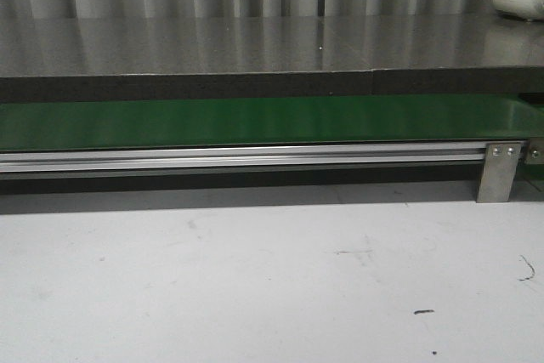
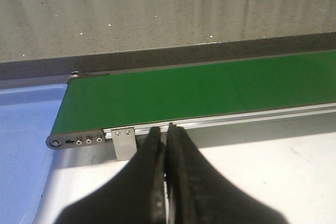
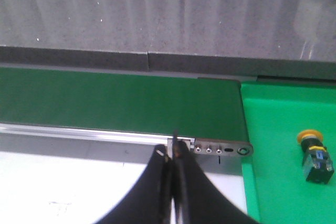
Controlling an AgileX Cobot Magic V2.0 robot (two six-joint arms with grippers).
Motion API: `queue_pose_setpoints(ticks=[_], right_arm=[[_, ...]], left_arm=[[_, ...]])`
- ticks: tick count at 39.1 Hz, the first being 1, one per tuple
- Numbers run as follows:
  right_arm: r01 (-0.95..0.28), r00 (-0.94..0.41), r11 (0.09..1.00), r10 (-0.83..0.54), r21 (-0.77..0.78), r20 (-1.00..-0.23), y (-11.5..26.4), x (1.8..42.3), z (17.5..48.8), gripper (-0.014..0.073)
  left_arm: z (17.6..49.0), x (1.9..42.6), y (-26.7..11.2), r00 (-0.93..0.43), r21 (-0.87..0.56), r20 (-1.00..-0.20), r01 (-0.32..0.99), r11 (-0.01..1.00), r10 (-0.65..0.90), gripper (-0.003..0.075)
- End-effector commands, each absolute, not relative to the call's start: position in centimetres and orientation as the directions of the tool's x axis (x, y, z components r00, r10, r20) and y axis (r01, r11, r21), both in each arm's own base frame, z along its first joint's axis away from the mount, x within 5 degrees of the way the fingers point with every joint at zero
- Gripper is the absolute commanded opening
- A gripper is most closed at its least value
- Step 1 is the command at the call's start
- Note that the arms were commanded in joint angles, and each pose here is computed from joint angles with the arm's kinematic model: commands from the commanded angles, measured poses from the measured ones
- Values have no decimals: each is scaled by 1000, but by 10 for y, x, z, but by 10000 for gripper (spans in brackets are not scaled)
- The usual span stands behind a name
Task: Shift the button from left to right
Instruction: 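Lower the button into the green tray, open the right gripper, withdraw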
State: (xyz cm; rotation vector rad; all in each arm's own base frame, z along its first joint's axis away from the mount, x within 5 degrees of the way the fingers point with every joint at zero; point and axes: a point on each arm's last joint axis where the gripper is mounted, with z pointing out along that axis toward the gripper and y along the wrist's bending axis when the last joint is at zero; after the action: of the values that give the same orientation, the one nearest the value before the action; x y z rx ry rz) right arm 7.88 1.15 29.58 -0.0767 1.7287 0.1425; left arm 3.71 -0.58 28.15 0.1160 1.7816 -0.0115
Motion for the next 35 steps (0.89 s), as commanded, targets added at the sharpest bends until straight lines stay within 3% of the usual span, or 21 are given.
queue_pose_setpoints(ticks=[1,35], right_arm=[[-135,-9,990,42,43,-999,10,70,314,-69],[-136,-2,990,43,43,-999,10,69,315,-69]], left_arm=[[296,38,-6,-117,41,-992,85,996,51,-21],[296,38,-6,-117,41,-992,85,996,51,-21]])
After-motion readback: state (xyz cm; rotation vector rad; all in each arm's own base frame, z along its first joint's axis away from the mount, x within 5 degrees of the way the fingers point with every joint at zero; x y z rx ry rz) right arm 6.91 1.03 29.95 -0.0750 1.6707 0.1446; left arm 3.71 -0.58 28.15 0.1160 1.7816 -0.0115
